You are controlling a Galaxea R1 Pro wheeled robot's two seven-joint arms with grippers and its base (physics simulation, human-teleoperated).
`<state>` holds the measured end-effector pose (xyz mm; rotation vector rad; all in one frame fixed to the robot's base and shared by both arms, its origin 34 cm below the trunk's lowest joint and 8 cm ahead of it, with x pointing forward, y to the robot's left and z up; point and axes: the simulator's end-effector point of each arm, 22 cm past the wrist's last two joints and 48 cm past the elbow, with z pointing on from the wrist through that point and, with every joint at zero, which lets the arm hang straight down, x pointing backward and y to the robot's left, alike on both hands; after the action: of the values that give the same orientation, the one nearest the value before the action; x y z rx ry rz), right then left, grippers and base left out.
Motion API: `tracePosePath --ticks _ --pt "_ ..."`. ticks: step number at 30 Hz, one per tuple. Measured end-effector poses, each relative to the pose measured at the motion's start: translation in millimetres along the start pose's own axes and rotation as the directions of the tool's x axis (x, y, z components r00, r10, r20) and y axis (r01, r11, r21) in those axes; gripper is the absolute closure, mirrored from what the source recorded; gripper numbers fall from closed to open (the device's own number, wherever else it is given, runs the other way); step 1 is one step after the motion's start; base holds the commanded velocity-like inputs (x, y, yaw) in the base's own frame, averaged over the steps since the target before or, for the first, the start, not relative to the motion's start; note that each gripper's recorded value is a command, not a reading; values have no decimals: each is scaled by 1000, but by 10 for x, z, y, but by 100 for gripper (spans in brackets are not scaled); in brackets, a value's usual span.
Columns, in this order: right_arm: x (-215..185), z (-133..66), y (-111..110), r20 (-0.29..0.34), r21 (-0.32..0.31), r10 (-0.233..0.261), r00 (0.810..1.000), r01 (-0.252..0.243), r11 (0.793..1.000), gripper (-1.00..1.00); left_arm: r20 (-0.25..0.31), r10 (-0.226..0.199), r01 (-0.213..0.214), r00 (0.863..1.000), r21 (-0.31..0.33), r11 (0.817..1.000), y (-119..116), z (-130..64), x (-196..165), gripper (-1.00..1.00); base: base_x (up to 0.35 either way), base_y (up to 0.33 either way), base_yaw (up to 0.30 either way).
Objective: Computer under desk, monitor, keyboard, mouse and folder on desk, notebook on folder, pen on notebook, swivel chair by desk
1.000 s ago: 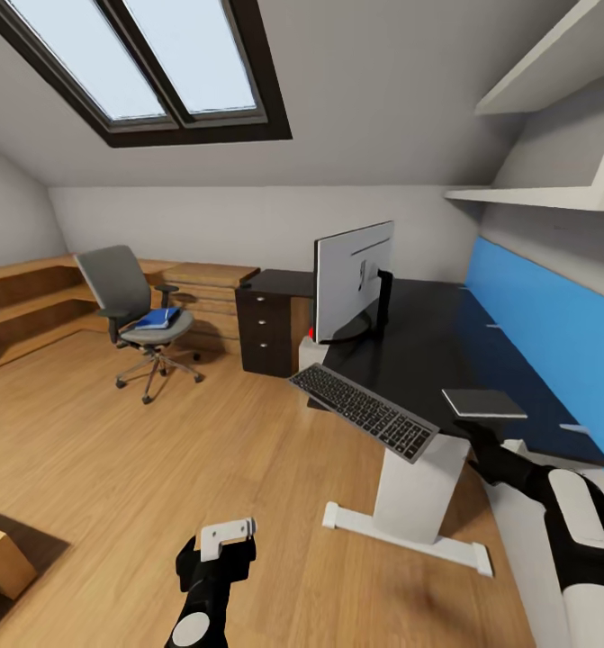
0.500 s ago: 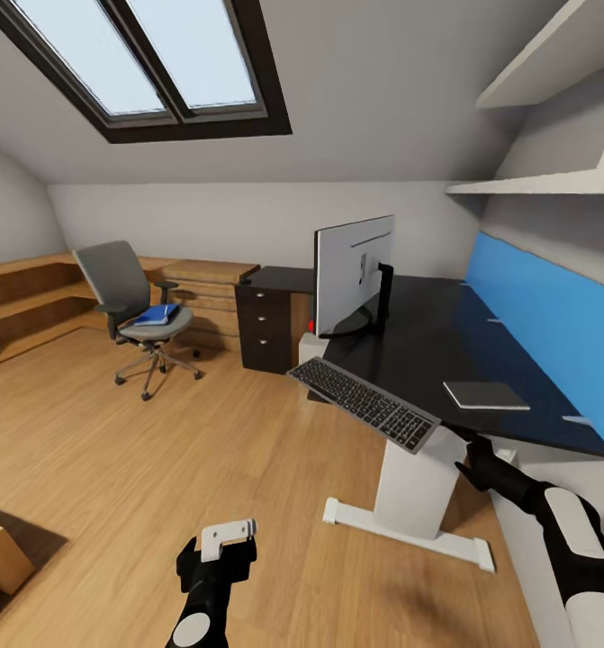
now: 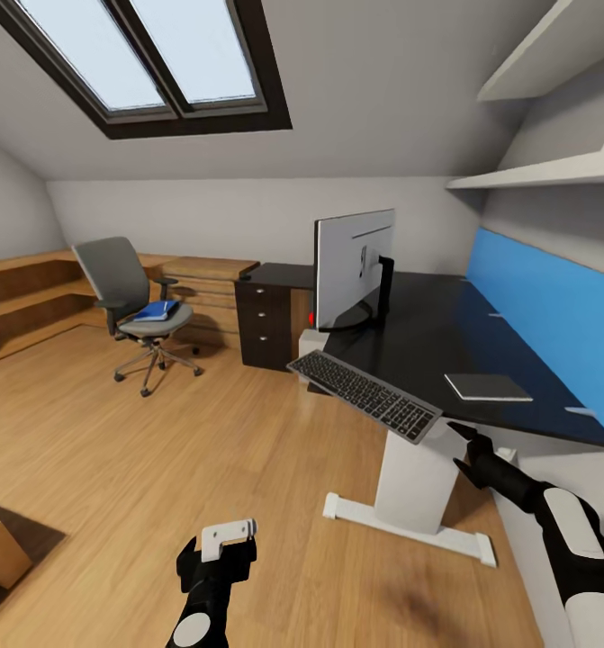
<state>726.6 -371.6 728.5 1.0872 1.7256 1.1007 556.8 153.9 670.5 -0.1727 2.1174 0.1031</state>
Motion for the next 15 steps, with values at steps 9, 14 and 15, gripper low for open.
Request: tracePosePath --ticks 9,14,15 --pt "29 3 159 -4 -100 -1 1000 1 995 -100 1 -1 1 1000 0 1000 0 24 55 -100 0 0 0" --pt "43 -3 196 -12 -119 3 1000 -4 993 -100 1 0 0 1000 0 1000 3 24 55 -100 0 0 0" --pt "43 -4 200 -13 -121 3 1000 -4 993 -100 1 0 0 1000 0 1000 3 24 55 -100 0 0 0"
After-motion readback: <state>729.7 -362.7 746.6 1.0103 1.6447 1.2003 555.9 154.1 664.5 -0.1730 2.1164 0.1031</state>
